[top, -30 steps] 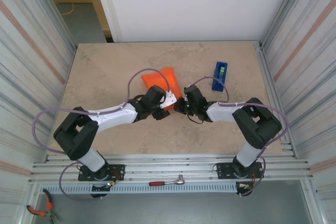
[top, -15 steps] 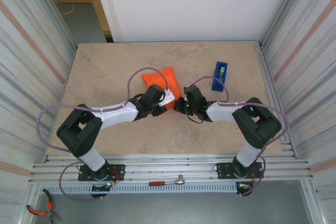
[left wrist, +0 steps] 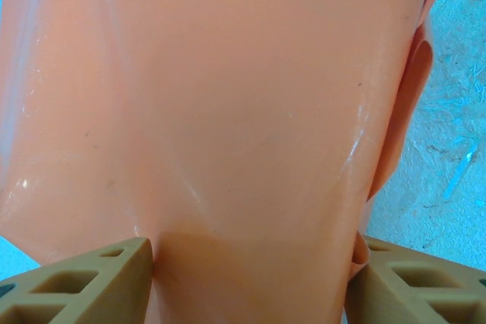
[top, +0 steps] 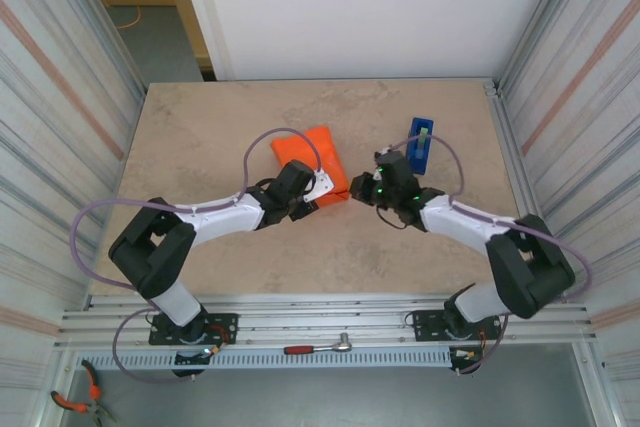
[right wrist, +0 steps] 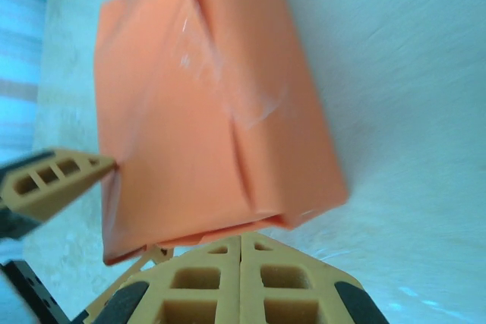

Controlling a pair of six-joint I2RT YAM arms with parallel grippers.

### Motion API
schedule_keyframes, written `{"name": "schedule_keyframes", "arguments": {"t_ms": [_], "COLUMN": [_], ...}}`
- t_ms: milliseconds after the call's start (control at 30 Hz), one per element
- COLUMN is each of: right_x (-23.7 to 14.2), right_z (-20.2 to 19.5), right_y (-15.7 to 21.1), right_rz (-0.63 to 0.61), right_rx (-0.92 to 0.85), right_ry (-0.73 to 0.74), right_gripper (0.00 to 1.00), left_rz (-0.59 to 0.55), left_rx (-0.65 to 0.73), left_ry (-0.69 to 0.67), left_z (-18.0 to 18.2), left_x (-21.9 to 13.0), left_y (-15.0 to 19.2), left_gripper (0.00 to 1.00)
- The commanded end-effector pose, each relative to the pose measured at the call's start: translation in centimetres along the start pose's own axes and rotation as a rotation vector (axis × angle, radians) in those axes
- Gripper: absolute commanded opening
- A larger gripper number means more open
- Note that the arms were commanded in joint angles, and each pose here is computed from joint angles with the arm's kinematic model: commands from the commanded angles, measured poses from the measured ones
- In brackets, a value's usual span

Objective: Wrap the gift box in paper

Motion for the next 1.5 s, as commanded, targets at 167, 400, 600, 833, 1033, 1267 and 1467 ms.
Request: {"name": "schedule_keyframes", "arguments": {"t_ms": [167, 400, 600, 833, 1033, 1267, 1467], "right_x": [-5.1, -5.4, -4.1, -2.4, -1.5, -0.8, -0.5], "right_z": [-6.3, -11.0, -13.9, -15.0, -15.6, -16.1, -16.2], "right_y": [-8.4, -15.4, -17.5, -18.3, -18.3, -18.1, -18.1], "right_rz": [-0.097, -0.127, -0.117, -0.078, -0.061, -0.045, -0.034], "right_rx": [0.162, 0.348, 0.418, 0.429, 0.44, 0.451, 0.456], "right_ry": [0.047, -0.025, -0.048, -0.093, -0.103, -0.105, -0.115], "right_gripper": [0.4, 0.46, 0.45, 0.38, 0.35, 0.36, 0.3], "left_rz": [0.037, 0.042, 0.047, 0.054, 0.055, 0.053, 0.054], "left_rx": [-0.004, -0.002, -0.001, 0.0, 0.002, 0.001, 0.001], "left_ry": [0.032, 0.031, 0.031, 0.034, 0.036, 0.034, 0.035], "left_z": [-0.5, -0.5, -0.5, -0.6, -0.6, -0.6, -0.6], "left_x": [0.5, 0.5, 0.5, 0.6, 0.6, 0.6, 0.6], "left_y": [0.7, 0.8, 0.8, 0.9, 0.9, 0.9, 0.9], "left_gripper": [0.64, 0.63, 0.63, 0.63, 0.63, 0.62, 0.62]}}
Point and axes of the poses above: each hand's point on the last joint's axis, 136 mm out from that joint toward the fingers, its own x axis out along the fingers, its own z axis along the line the jaws close on, y = z × x, the point moved 4 cm from there along -x, back along the fingers, and after that the axes turned 2 degrees about x, right-handed, at the moved point
